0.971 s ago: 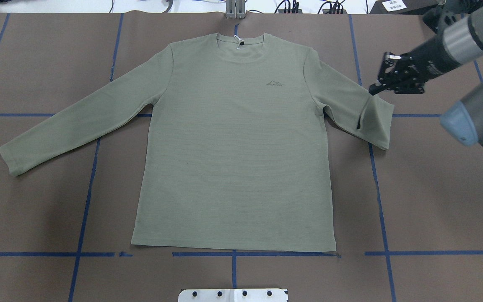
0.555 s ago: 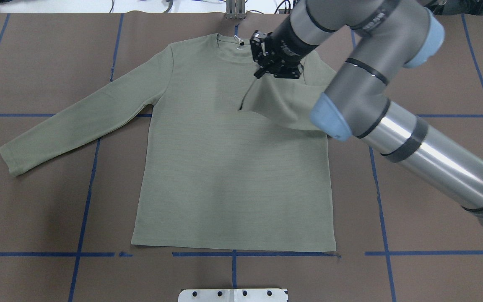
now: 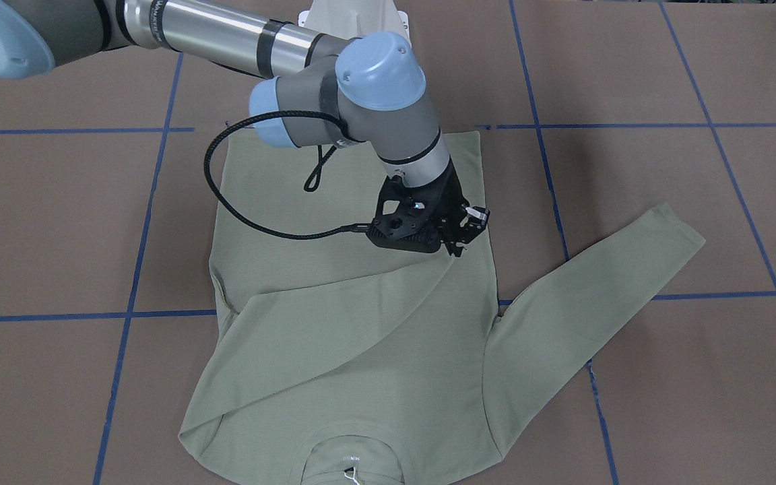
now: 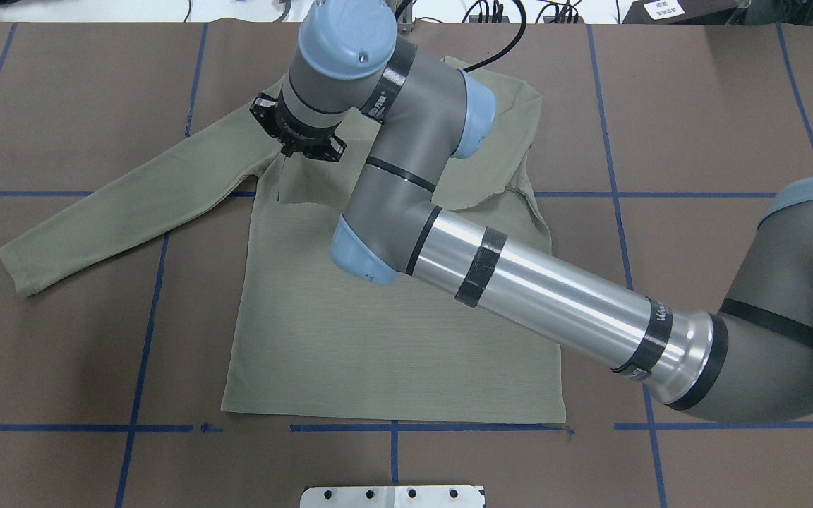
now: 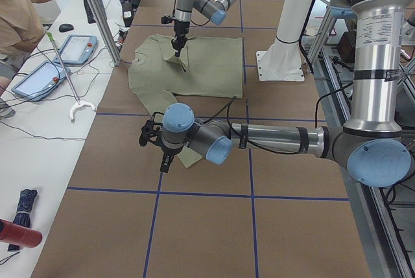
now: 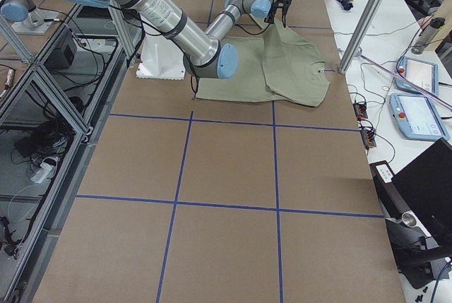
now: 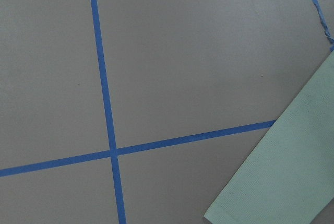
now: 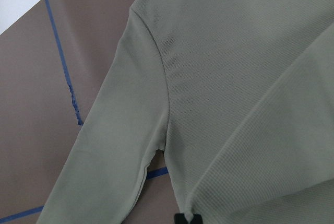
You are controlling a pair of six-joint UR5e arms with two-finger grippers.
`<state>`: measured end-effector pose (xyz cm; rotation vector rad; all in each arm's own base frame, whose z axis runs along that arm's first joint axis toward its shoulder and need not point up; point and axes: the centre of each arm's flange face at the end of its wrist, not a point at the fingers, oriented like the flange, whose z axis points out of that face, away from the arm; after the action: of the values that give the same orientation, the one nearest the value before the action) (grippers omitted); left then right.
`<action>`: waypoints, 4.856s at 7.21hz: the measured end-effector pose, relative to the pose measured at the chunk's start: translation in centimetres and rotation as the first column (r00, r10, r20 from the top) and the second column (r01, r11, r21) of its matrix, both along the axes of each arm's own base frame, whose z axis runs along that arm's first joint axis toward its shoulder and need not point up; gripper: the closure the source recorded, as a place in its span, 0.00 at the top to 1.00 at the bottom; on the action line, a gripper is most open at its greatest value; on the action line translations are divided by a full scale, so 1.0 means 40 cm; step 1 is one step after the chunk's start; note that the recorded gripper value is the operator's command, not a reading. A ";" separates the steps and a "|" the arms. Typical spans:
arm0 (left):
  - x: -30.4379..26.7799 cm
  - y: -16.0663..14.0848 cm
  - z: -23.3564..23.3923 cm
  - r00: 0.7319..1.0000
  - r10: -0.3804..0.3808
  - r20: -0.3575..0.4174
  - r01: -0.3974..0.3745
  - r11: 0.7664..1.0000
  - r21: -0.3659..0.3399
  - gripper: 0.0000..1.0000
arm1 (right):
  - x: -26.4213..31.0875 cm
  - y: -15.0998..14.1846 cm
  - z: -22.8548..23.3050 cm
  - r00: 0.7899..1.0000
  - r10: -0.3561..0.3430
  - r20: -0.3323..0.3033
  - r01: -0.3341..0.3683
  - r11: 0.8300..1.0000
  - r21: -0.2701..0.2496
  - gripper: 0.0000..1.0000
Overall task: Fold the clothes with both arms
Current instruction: 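Carry the grasped sleeve across the shirt body toward the other sleeve, then release the sleeve and lift the right gripper back toward its side, then lower the left gripper to the cuff of the other sleeve and grasp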
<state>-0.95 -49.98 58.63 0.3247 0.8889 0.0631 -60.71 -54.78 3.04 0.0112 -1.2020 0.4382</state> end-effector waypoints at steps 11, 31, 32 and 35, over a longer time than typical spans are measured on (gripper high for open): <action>0.144 -0.077 0.049 0.999 0.005 -0.047 -0.008 0.998 -0.061 0.98 | 0.262 -0.012 0.236 0.997 -0.058 -0.046 0.056 0.998 -0.034 0.99; 0.502 -0.020 0.154 0.985 0.157 -0.076 -0.170 0.962 -0.213 0.00 | 0.684 0.049 0.629 0.982 -0.134 -0.136 0.151 0.982 0.116 1.00; 0.502 -0.023 0.105 0.983 0.159 -0.091 -0.173 0.968 -0.183 0.00 | 0.685 0.049 0.636 0.981 -0.135 -0.138 0.151 0.982 0.113 1.00; 0.537 -0.046 -0.160 0.968 0.130 -0.215 -0.161 0.978 -0.136 0.00 | 0.713 0.049 0.688 0.976 -0.149 -0.161 0.169 0.978 0.119 1.00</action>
<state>20.52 -51.81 52.22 0.1232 1.1154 0.0989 -32.17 -52.80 30.54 0.0609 -1.0709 0.2124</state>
